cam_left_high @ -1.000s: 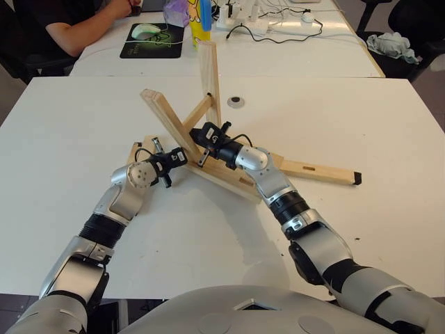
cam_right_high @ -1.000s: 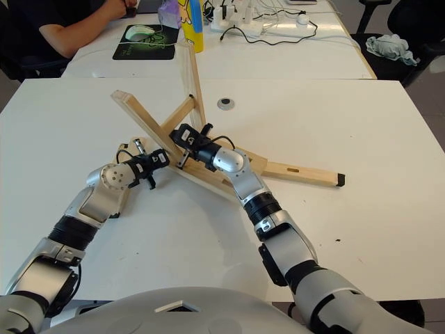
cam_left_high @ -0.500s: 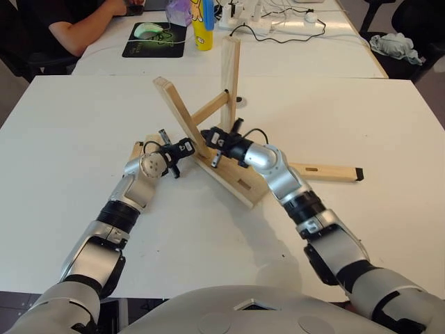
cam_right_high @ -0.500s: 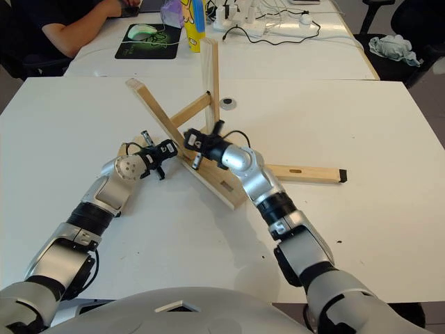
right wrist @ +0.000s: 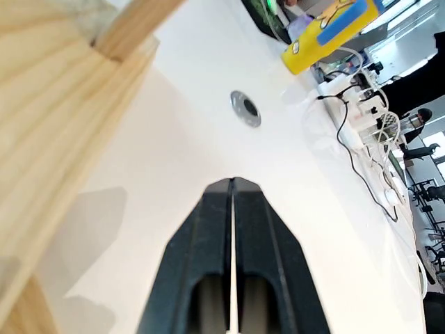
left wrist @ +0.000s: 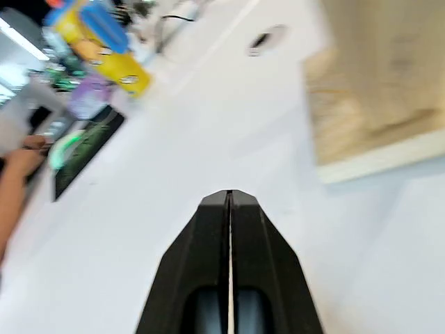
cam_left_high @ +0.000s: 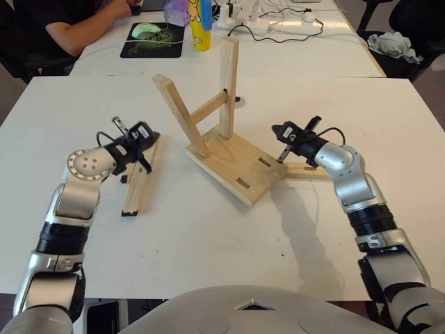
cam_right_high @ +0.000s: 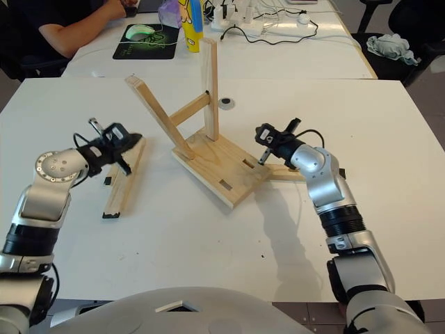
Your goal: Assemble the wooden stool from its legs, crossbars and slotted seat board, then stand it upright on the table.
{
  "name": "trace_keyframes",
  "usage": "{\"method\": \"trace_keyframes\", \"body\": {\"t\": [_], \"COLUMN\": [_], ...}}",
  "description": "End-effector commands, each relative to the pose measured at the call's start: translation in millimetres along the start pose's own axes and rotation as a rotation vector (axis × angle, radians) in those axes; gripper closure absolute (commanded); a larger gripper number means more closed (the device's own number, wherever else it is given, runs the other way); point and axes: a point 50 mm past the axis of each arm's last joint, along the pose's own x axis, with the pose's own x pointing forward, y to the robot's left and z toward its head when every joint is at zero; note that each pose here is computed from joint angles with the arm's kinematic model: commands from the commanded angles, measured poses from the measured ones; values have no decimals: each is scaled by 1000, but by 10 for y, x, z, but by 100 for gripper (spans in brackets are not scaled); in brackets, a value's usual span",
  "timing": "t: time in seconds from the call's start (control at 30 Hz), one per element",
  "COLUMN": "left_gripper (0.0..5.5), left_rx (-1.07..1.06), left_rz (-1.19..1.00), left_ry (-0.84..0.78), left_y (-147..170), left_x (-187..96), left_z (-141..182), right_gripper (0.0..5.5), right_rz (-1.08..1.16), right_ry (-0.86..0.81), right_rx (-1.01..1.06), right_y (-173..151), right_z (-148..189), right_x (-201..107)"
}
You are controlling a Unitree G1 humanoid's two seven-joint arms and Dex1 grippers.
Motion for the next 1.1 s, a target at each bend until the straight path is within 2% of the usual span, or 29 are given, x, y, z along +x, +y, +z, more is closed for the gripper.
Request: {"method": "trace_keyframes", "body": {"t": [0.03, 0.2, 0.37, 0.53, 0.77, 1.0, 1.1], "left_gripper": [546, 546, 546, 546, 546, 546, 546], "left_rx": [-126, -83, 27, 59, 74, 91, 109], "left_rz": [-330, -425, -414, -335, -254, -174, -178], "left_ry": [15, 100, 219, 248, 246, 197, 195], "left_y": [-414, -720, -835, -781, -666, -537, -536], "left_x": [-76, 135, 356, 506, 574, 724, 757], "left_z": [57, 34, -138, -224, -291, -206, -199], "right_gripper": [550, 550, 550, 550, 550, 550, 550], "right_rz": [119, 298, 433, 526, 608, 668, 535], "right_ry": [33, 1, -48, -129, -220, -154, -91], "right_rx": [3, -14, -8, 35, 103, 126, 102], "right_y": [-57, 65, 175, 273, 452, 682, 548], "right_z": [-120, -56, 24, 151, 324, 273, 189], "right_x": [-62, -3, 41, 21, -79, -148, -84]}}
